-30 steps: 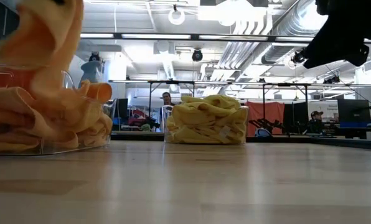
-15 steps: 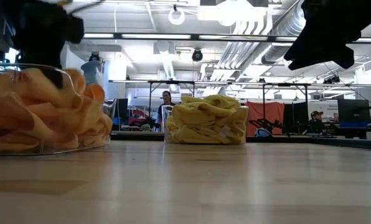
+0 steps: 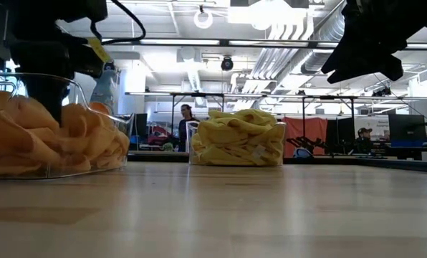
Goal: Sort microfiber towel by color & place in baskets
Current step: Put the orange microfiber towel into the bottom transparent bin, then return to Home Position
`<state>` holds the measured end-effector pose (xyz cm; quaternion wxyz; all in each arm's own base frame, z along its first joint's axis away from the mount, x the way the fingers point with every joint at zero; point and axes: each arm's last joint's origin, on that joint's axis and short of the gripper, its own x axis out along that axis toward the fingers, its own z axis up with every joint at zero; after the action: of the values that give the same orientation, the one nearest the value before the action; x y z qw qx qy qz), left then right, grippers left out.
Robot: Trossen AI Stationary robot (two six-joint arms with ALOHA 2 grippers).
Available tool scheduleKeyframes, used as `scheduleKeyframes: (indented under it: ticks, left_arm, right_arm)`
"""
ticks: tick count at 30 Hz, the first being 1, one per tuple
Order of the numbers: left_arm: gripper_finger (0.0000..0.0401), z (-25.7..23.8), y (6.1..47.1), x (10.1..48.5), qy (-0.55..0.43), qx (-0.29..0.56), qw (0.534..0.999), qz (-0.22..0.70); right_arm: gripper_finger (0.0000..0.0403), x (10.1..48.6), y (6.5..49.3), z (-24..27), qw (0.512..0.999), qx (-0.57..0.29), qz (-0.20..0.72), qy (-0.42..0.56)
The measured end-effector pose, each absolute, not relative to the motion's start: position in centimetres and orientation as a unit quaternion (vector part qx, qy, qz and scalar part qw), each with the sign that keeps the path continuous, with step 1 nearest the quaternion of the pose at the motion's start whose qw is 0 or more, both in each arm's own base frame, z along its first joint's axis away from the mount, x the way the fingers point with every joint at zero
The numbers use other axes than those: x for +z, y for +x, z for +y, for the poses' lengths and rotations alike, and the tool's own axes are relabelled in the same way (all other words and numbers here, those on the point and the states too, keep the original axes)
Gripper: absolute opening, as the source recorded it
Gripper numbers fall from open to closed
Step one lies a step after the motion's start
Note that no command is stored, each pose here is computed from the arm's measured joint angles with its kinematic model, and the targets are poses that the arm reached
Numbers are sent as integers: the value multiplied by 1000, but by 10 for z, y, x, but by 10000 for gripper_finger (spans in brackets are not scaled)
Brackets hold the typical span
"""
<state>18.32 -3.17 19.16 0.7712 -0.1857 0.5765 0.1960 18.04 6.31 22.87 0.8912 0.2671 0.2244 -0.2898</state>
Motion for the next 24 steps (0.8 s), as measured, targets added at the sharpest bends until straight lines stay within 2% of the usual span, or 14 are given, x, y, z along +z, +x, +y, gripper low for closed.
scheduleKeyframes:
  ticks: [6,14,21,24]
  left_arm:
    - [190,-29,186,212,-194,175,782,566]
    - [193,-28,177,256,-171,123,796,567]
    - [193,-22,161,267,-173,159,783,575]
    - [192,-20,157,273,-148,158,807,550]
  right_arm:
    - [128,228,181,62,890,-292,225,268]
    - [128,228,181,61,890,-293,227,267]
    - [128,228,180,61,889,-294,229,264]
    - [128,227,180,61,889,-296,232,262]
